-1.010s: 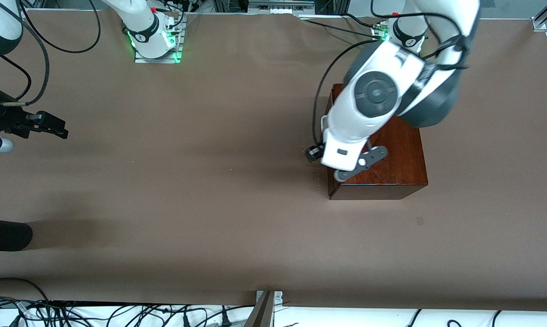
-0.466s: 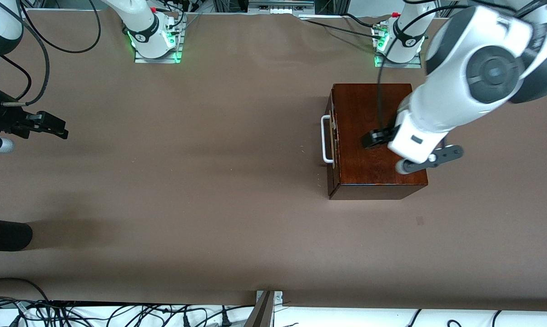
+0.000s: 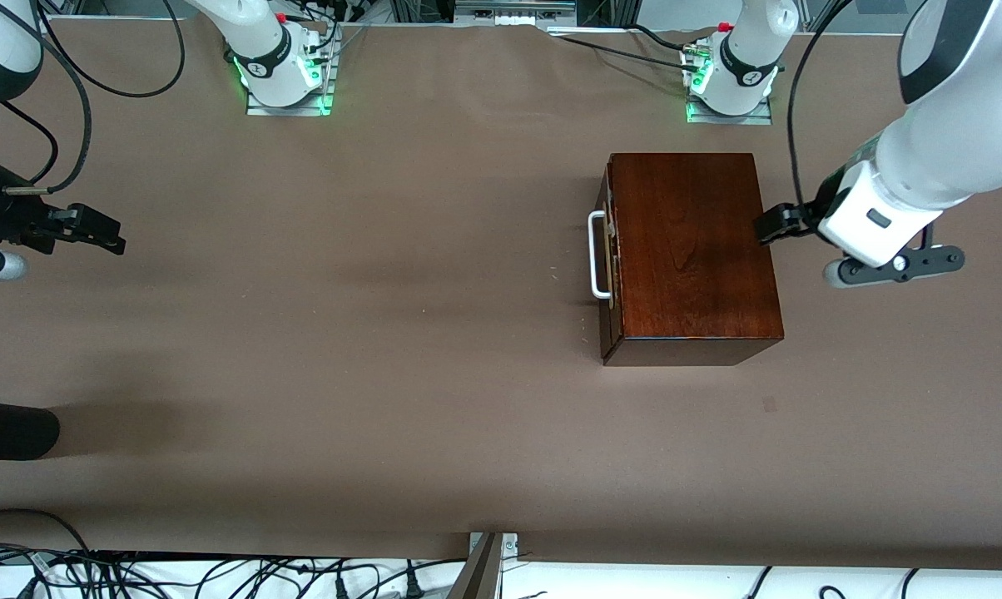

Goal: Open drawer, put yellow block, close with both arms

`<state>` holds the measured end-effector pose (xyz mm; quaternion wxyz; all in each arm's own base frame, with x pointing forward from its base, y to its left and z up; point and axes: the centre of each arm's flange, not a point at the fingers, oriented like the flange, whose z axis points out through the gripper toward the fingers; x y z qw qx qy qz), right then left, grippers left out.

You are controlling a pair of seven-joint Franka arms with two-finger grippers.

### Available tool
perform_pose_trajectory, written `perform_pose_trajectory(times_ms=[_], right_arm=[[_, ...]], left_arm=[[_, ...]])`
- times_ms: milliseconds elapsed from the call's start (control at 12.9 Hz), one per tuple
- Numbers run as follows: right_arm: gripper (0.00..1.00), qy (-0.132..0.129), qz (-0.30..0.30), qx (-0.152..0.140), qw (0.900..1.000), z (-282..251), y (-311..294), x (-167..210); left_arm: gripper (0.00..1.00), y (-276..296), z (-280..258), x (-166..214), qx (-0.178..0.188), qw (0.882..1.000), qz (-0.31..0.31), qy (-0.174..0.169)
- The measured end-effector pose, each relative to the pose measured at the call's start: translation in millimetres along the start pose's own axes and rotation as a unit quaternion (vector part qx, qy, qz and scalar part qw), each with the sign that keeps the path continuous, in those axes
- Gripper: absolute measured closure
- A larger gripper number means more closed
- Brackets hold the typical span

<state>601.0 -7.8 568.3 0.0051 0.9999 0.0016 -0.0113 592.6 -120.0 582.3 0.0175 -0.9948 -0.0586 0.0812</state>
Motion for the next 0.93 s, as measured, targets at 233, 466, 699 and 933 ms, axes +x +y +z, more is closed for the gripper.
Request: perform_pose_trajectory(times_ms=[233,466,699,933], right_arm=[[0.00,0.000,-0.001,0.000,1.000,0,-1,0],[0.00,-0.001,-0.002,0.000,1.000,1,-2,0],[0.00,-0.002,-0.002,0.000,1.000,2,-3,1],[0.00,-0.002,-0.005,0.001,1.000,2,-6,1]], left_arm=[[0.00,-55,10,-1,0.003,0.999,0.035,0.022],[0.00,-71,20,-16,0.004,0.999,0.045,0.020],[0.00,-62,17,-24,0.005,0.998,0.054,0.024],[0.00,-61,16,-24,0.004,0.998,0.055,0.028]])
